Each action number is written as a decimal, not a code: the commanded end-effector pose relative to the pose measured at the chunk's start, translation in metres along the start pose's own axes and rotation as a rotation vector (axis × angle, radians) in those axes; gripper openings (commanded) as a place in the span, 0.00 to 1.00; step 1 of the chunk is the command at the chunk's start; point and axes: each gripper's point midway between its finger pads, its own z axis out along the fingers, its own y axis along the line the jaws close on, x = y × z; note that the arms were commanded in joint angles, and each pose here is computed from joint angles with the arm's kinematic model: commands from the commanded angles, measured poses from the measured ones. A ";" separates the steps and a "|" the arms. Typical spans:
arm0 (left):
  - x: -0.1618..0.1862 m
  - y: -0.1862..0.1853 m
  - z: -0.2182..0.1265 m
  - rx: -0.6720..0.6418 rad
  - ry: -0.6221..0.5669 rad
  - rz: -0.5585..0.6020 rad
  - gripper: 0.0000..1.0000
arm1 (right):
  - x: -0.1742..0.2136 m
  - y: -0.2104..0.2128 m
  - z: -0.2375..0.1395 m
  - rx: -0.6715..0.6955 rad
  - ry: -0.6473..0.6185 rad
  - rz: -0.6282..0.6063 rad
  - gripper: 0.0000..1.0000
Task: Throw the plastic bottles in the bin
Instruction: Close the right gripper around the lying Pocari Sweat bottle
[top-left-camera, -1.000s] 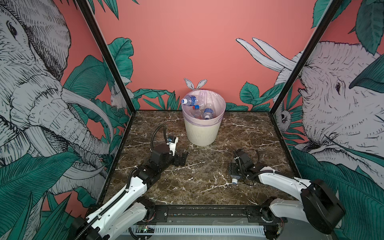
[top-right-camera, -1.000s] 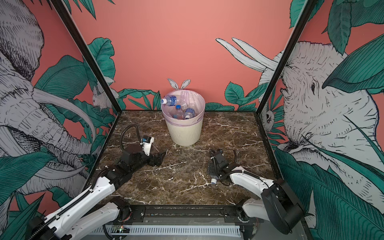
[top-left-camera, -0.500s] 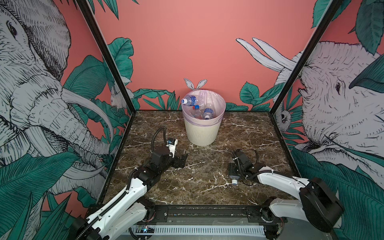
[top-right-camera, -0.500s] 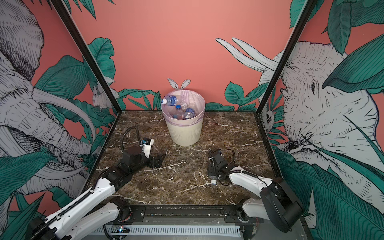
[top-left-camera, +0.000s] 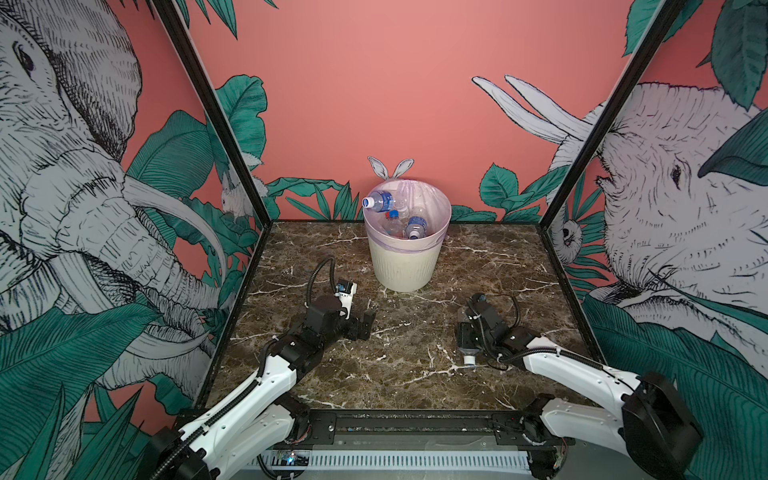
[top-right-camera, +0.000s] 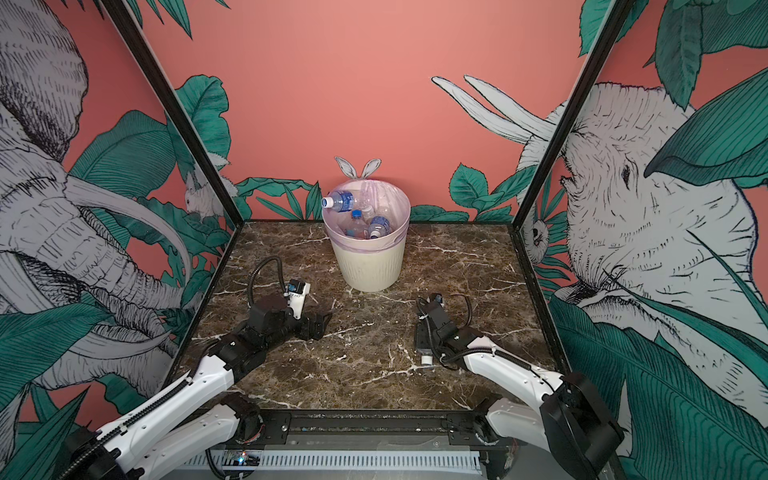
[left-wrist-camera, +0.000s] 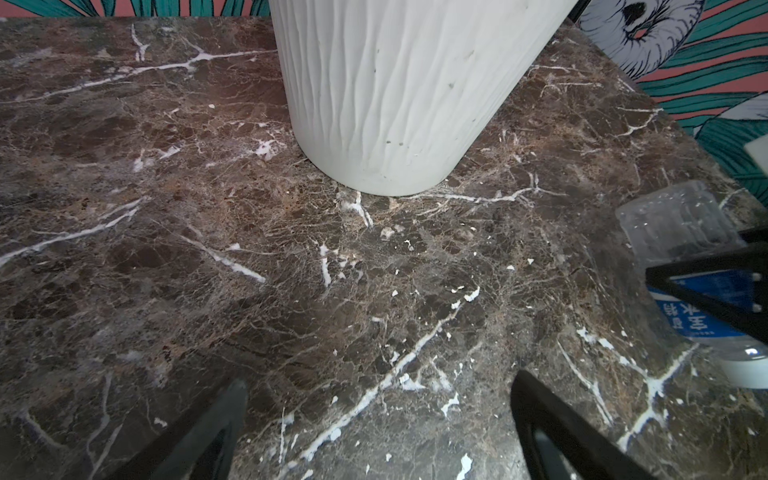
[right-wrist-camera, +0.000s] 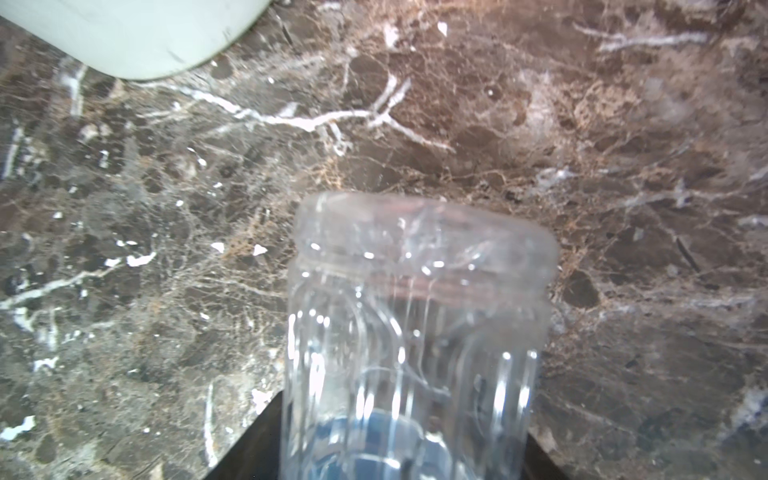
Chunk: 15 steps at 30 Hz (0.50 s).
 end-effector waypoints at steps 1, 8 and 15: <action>0.004 -0.003 0.002 0.016 0.001 -0.001 1.00 | -0.016 0.009 -0.012 -0.011 -0.058 -0.034 0.45; 0.014 -0.003 0.005 0.016 0.025 0.012 1.00 | -0.031 0.025 -0.032 -0.029 -0.142 -0.097 0.42; 0.015 -0.006 0.005 0.023 0.029 0.023 0.99 | -0.048 0.041 -0.061 -0.050 -0.217 -0.138 0.42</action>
